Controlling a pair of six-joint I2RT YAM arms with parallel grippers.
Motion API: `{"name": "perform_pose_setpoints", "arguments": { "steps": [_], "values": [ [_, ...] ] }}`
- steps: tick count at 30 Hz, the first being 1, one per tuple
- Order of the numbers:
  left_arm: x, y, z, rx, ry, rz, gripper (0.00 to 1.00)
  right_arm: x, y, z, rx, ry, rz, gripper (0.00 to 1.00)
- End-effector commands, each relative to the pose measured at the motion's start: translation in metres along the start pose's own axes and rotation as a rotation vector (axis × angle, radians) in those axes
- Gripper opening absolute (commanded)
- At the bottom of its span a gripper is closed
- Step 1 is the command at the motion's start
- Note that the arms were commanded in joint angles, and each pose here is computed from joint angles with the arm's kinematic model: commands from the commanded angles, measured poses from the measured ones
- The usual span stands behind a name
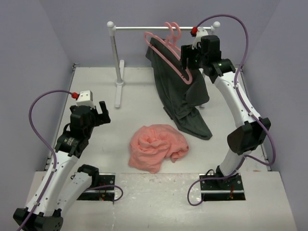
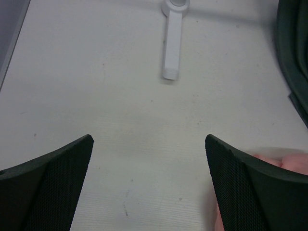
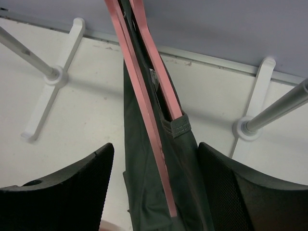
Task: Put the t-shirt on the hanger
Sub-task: Pick up the hanger from the clothesline.
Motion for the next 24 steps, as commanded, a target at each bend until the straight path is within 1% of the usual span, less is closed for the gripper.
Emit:
{"name": "perform_pose_setpoints", "arguments": {
  "steps": [1,5,9,11,14,17,19,22,24],
  "values": [
    [-0.003,-0.003,-0.006,0.02,-0.026,0.012,1.0,0.011,0.012,0.001,0.049,-0.023,-0.033,0.72],
    [-0.004,-0.005,-0.004,0.016,-0.018,0.022,1.0,0.019,0.017,-0.01,0.074,-0.101,-0.026,0.72],
    [-0.005,-0.006,-0.004,0.014,-0.016,0.028,1.0,0.038,0.013,-0.03,0.093,-0.211,0.04,0.76],
    [-0.005,-0.006,-0.003,0.012,-0.015,0.031,1.0,0.042,0.015,-0.029,0.095,-0.218,0.04,0.76],
    [-0.005,-0.007,-0.004,0.01,-0.015,0.04,1.0,0.061,0.028,-0.034,0.103,-0.266,-0.004,0.77],
    [-0.005,-0.008,-0.003,0.01,-0.014,0.044,1.0,0.07,0.044,-0.031,0.116,-0.261,-0.094,0.76],
    [-0.005,-0.008,-0.003,0.009,-0.015,0.046,1.0,0.067,0.052,-0.024,0.121,-0.227,-0.144,0.75],
    [-0.004,-0.009,-0.003,0.008,-0.015,0.051,1.0,0.047,0.048,-0.008,0.12,-0.147,-0.121,0.72],
    [-0.004,-0.01,-0.003,0.009,-0.018,0.058,1.0,0.04,0.046,-0.005,0.123,-0.121,-0.104,0.68]
  ]
}}
Point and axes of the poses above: each gripper's point midway between its finger pads, its own x axis back along the fingers, its own y axis along the line the jaws close on, z = x × y, the point moved 2 cm from there along x, back along the fingers, and after that the axes turned 7 degrees about -x, right-handed, at the moved point
